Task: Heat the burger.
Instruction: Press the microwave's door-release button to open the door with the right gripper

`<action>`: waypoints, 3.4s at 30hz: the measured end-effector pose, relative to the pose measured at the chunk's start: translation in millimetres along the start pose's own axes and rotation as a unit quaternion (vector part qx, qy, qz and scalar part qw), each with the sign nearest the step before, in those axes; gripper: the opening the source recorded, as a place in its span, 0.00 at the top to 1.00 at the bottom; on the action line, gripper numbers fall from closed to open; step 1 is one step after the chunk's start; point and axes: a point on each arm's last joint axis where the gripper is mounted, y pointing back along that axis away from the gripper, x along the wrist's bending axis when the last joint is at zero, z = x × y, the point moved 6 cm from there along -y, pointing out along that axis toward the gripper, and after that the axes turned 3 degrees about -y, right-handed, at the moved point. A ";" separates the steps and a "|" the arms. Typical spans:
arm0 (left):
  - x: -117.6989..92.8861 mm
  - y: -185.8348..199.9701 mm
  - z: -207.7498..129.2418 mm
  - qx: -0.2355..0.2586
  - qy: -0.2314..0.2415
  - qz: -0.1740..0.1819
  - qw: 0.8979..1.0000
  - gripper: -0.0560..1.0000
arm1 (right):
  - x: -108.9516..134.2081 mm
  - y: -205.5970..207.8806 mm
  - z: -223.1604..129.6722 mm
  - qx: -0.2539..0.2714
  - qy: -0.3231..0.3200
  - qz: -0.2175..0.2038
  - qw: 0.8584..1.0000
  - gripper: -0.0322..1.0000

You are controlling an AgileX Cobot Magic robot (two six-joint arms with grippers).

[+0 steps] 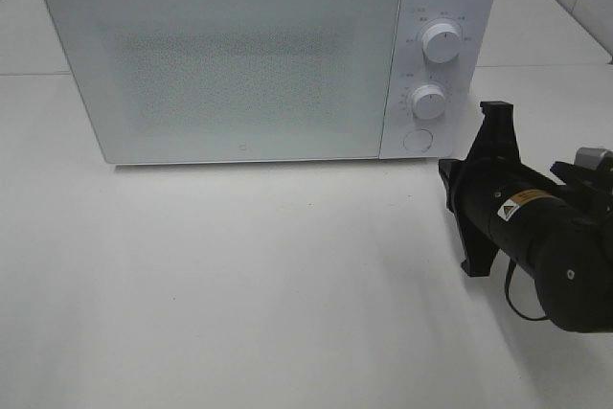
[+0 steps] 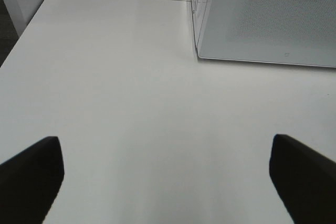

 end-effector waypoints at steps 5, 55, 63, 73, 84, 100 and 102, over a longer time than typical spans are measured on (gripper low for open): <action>0.0 0.0 0.0 0.000 0.000 0.000 1.000 0.01 | 1.3 -7.8 1.2 0.000 -0.004 0.003 1.000 0.96; -0.1 0.0 0.0 0.000 0.000 0.000 1.000 0.01 | -8.3 -86.1 1.4 -0.009 -0.011 0.005 1.000 0.96; -0.1 0.0 0.0 0.000 0.000 0.000 1.000 0.01 | -9.7 -90.1 2.7 -0.011 -0.001 0.005 1.000 0.96; -0.1 0.0 0.0 0.000 0.000 0.000 1.000 0.01 | -6.8 -95.4 10.3 -0.010 0.010 0.002 1.000 0.96; -0.1 0.0 0.0 0.000 0.000 0.000 1.000 0.01 | -3.0 -105.1 3.9 0.004 0.017 -0.006 1.000 0.96; -0.1 0.0 0.0 0.000 0.000 0.000 1.000 0.01 | -3.0 -110.2 6.1 -0.033 -0.014 -0.022 0.999 0.96; -0.1 0.0 0.0 0.000 0.000 0.000 1.000 0.01 | -2.9 -110.2 6.1 -0.035 -0.013 -0.022 0.999 0.96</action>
